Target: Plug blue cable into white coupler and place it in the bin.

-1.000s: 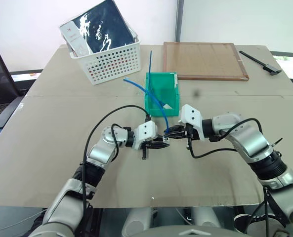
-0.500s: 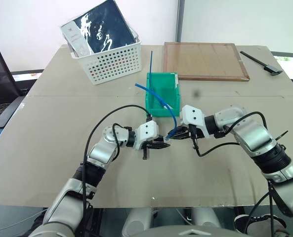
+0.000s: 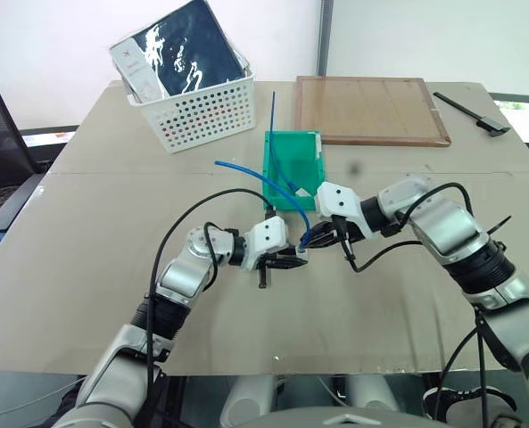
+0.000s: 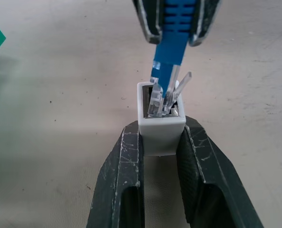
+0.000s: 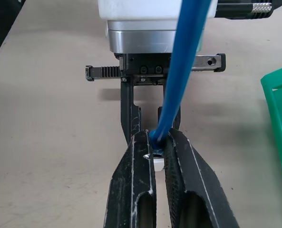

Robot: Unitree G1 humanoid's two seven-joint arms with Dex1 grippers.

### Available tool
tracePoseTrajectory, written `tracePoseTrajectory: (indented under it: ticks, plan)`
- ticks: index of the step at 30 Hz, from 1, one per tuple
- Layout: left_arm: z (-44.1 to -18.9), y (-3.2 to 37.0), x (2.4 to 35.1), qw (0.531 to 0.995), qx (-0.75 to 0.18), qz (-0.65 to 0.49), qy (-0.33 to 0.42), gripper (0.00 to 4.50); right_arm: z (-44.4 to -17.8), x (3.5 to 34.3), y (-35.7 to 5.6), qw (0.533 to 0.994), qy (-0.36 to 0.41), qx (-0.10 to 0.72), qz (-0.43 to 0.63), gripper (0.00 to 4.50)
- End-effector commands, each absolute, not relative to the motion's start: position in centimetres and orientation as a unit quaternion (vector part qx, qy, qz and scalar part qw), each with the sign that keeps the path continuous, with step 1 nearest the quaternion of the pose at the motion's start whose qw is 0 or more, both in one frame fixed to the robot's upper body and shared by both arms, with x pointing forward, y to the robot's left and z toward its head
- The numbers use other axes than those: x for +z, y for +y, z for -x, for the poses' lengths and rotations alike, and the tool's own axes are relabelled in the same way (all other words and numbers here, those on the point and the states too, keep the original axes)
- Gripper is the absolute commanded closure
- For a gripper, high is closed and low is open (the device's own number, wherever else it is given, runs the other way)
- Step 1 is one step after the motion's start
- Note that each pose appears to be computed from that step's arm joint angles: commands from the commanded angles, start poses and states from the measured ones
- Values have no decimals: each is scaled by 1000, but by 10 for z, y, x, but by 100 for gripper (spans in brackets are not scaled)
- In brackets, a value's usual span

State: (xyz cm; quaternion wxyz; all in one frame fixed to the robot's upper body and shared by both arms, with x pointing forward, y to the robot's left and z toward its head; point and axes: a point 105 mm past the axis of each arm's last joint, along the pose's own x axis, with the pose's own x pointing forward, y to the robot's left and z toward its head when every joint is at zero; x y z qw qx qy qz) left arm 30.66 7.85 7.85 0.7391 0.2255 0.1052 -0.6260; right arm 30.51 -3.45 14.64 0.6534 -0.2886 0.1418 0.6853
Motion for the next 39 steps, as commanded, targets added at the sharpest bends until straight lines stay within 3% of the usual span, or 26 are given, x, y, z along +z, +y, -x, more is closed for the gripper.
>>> tracePoseTrajectory:
  ticks: [1,10,39]
  plan:
    - [-303,68,90,732,-635,-231,88,415,-306,137,-36,644,172,683,300,450]
    - [-301,67,96,732,-634,-231,92,415,-309,139,-45,641,188,677,307,450]
    - [-303,79,65,735,-626,-239,101,415,-303,144,-32,619,206,698,295,450]
